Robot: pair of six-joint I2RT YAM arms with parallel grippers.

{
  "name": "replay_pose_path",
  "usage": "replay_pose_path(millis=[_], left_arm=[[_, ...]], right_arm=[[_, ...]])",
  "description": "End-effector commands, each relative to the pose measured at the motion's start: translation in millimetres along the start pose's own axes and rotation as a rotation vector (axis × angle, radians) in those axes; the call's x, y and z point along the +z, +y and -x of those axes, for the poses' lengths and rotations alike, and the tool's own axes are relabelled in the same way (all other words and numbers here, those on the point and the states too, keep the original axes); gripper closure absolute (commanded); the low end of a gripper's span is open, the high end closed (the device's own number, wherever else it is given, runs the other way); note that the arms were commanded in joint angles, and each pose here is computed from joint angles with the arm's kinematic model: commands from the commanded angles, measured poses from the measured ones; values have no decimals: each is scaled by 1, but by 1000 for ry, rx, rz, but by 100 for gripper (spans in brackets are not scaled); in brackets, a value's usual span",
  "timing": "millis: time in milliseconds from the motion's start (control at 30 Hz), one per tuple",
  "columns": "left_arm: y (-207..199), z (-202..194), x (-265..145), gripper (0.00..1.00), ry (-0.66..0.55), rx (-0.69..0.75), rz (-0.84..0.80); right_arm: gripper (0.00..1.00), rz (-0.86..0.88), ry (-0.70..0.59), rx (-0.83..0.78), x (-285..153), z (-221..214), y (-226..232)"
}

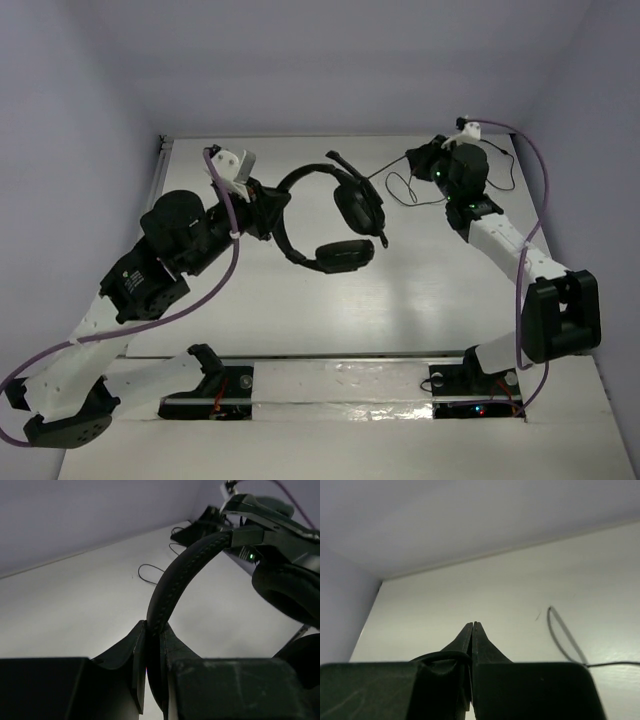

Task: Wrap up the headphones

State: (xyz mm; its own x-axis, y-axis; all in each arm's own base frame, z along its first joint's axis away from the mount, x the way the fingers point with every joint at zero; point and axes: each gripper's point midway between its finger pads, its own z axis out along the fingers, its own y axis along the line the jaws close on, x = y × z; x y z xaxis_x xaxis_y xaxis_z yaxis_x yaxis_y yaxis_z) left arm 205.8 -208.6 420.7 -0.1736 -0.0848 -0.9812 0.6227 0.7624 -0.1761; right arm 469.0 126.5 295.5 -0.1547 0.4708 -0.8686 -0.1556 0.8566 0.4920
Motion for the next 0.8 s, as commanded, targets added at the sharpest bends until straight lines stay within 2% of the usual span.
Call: replay_pose_path(millis=[0,167,400,600,667,700,767], left_arm=[[-15,63,-7,100,-183,-128,-57],[-20,83,20,100,-218,-252,-82],[20,87,74,100,-328,-491,-16],[9,89,91,100,-343,-592,-134],[13,99,87,100,-377,-589,-116],[18,99,87,100,-375,-588,-94],[18,108,83,100,-398,-595,-91]], right_arm=[[100,200,-10,8,-12,-4,46],[100,412,175,-69,-32,-85,110],[100,656,275,30,-81,-128,159],[78,845,251,50,-103,-136,186],[73,910,308,72,-106,-152,190],[72,954,297,92,-109,-150,196],[66,1028,373,112,-117,-175,203]])
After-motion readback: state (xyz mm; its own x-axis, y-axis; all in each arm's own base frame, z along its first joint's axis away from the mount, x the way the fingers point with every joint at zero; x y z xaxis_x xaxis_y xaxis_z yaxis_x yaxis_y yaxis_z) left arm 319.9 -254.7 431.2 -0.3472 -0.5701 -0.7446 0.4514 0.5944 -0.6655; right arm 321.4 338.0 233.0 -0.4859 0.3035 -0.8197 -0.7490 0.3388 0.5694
